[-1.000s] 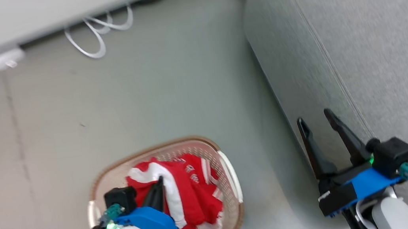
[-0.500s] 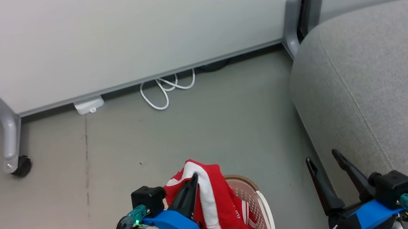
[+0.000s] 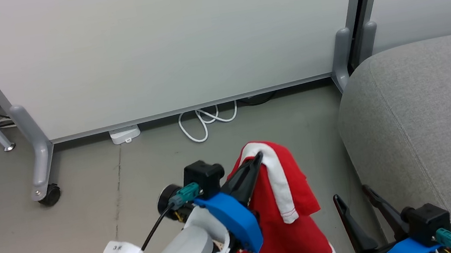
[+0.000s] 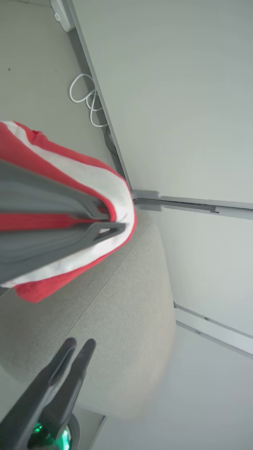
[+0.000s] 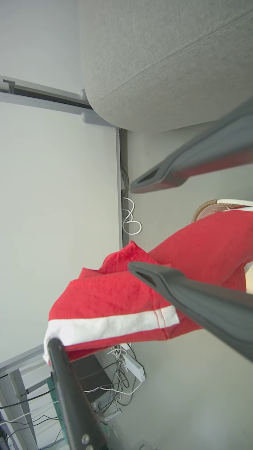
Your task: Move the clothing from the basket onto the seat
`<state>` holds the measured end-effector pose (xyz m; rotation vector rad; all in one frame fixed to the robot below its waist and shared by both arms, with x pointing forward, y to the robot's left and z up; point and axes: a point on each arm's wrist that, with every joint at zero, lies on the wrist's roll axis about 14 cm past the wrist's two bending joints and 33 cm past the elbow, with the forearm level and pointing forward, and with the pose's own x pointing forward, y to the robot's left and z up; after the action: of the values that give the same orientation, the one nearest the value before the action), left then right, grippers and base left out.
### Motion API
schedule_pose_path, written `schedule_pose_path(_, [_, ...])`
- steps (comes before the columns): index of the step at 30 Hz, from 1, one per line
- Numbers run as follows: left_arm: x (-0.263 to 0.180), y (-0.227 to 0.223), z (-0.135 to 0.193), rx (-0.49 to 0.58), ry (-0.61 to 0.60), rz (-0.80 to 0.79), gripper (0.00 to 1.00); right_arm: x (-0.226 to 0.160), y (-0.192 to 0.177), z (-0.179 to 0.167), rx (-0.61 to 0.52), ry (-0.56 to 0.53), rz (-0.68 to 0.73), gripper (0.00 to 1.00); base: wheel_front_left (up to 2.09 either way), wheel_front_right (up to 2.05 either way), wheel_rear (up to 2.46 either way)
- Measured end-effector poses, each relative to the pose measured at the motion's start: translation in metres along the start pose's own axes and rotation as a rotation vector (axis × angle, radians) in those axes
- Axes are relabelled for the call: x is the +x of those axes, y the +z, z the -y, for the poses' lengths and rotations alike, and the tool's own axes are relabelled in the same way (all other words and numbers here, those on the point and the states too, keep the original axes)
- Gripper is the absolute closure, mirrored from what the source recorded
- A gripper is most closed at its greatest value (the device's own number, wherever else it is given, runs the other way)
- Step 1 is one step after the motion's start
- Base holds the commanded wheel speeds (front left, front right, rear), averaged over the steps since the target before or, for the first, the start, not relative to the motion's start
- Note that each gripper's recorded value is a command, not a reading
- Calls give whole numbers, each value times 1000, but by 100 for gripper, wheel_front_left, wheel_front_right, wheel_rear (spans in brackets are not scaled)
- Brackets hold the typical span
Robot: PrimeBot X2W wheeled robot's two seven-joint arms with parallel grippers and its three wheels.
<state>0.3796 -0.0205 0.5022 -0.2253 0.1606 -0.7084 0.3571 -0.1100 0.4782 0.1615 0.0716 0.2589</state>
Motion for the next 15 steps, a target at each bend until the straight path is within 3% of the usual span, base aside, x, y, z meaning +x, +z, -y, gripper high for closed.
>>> schedule_pose_path(15, [29, 61, 21, 96, -97, 79, 100, 0, -1, -17, -21, 53, -23, 0, 0, 0, 0])
